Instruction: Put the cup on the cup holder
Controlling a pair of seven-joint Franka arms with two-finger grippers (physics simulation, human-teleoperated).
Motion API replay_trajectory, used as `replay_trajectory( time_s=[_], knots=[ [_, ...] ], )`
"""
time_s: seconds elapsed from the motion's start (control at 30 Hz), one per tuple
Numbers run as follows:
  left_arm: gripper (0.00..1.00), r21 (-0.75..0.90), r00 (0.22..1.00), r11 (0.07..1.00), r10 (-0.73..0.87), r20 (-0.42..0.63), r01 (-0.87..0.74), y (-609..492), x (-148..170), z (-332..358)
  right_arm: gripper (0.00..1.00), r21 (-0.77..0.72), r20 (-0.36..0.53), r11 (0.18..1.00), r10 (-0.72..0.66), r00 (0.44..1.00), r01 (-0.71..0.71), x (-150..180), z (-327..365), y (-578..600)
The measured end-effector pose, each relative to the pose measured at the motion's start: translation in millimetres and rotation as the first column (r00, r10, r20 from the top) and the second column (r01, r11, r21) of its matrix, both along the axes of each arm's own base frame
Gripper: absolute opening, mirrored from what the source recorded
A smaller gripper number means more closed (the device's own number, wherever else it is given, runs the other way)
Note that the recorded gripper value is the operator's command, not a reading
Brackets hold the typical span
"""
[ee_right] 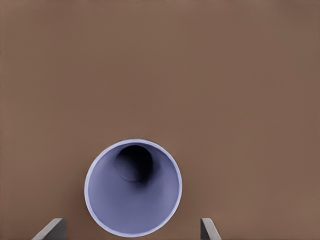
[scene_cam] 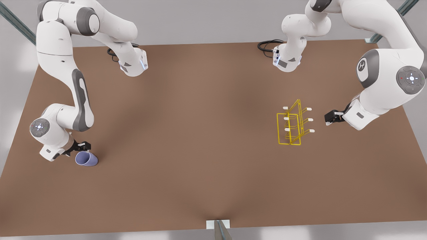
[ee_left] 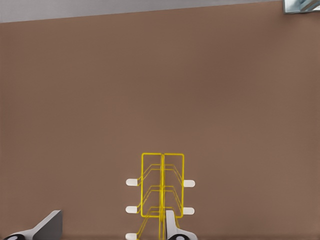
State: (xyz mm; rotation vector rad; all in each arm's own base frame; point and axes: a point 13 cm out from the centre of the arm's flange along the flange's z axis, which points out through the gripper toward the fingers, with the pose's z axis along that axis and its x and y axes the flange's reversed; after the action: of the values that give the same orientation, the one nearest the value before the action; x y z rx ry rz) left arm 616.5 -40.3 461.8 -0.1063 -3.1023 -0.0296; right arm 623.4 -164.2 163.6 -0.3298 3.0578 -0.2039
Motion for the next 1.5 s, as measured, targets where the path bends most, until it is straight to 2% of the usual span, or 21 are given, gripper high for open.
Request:
replay_trajectory(
  time_s=[0.1, 0.3, 0.43, 0.63, 0.9, 1.23, 1.3, 1.33, 1.37, 1.4, 1.43, 1.5],
  knots=[
    [1.0, 0.0, 1.0, 1.0, 0.002, -0.001, -0.002, 1, 0, 0, 1.0, -0.004, 0.053, 1.0, 0.02, 0.998, -0.02, 10, 5, -3],
    [1.0, 0.001, 1.0, 1.0, 0.003, 0.001, -0.003, 1, 0, 1, 1.0, 0.048, 0.104, 0.998, 0.025, 0.994, -0.03, 18, 0, 20],
    [1.0, 0.001, 1.0, 1.0, 0.004, 0.002, -0.004, 2, -1, 2, 1.0, 0.117, 0.123, 0.993, -0.018, 0.992, 0.004, 22, 3, 40],
    [1.0, 0.002, 1.0, 1.0, 0.004, -0.001, -0.004, 1, 0, 0, 1.0, 0.179, 0.059, 0.982, -0.074, 0.996, 0.062, 7, -8, 56],
    [1.0, 0.002, 1.0, 1.0, 0.005, -0.002, -0.005, 1, 0, 0, 1.0, 0.152, 0.011, 0.986, -0.071, 0.997, 0.068, 0, -9, 36],
    [1.0, 0.002, 1.0, 1.0, 0.005, -0.002, -0.005, 1, 1, -2, 1.0, 0.144, -0.066, 0.985, -0.084, 0.994, 0.093, -18, -58, 24],
    [1.0, 0.002, 1.0, 1.0, 0.006, -0.001, -0.006, 1, 1, -1, 0.88, 0.143, -0.07, 0.985, -0.087, 0.994, 0.096, -19, -62, 22],
    [1.0, 0.002, 1.0, 1.0, 0.006, 0.0, -0.006, 1, 0, -1, 0.74, 0.142, -0.069, 0.985, -0.086, 0.994, 0.096, -19, -63, 22],
    [1.0, 0.002, 1.0, 1.0, 0.006, 0.0, -0.006, 1, 0, 0, 0.56, 0.142, -0.067, 0.985, -0.086, 0.994, 0.094, -18, -62, 21],
    [1.0, 0.002, 1.0, 1.0, 0.005, 0.001, -0.005, 1, 0, 0, 0.43, 0.138, -0.064, 0.986, -0.081, 0.995, 0.09, -16, -61, 21],
    [1.0, 0.002, 1.0, 1.0, 0.005, 0.001, -0.005, 1, 0, 1, 0.35, 0.134, -0.061, 0.988, -0.075, 0.995, 0.082, -15, -60, 20],
    [1.0, 0.002, 1.0, 1.0, 0.005, 0.001, -0.005, 1, 0, 1, 0.33, 0.128, -0.062, 0.989, -0.065, 0.996, 0.072, -14, -60, 18]
  ],
)
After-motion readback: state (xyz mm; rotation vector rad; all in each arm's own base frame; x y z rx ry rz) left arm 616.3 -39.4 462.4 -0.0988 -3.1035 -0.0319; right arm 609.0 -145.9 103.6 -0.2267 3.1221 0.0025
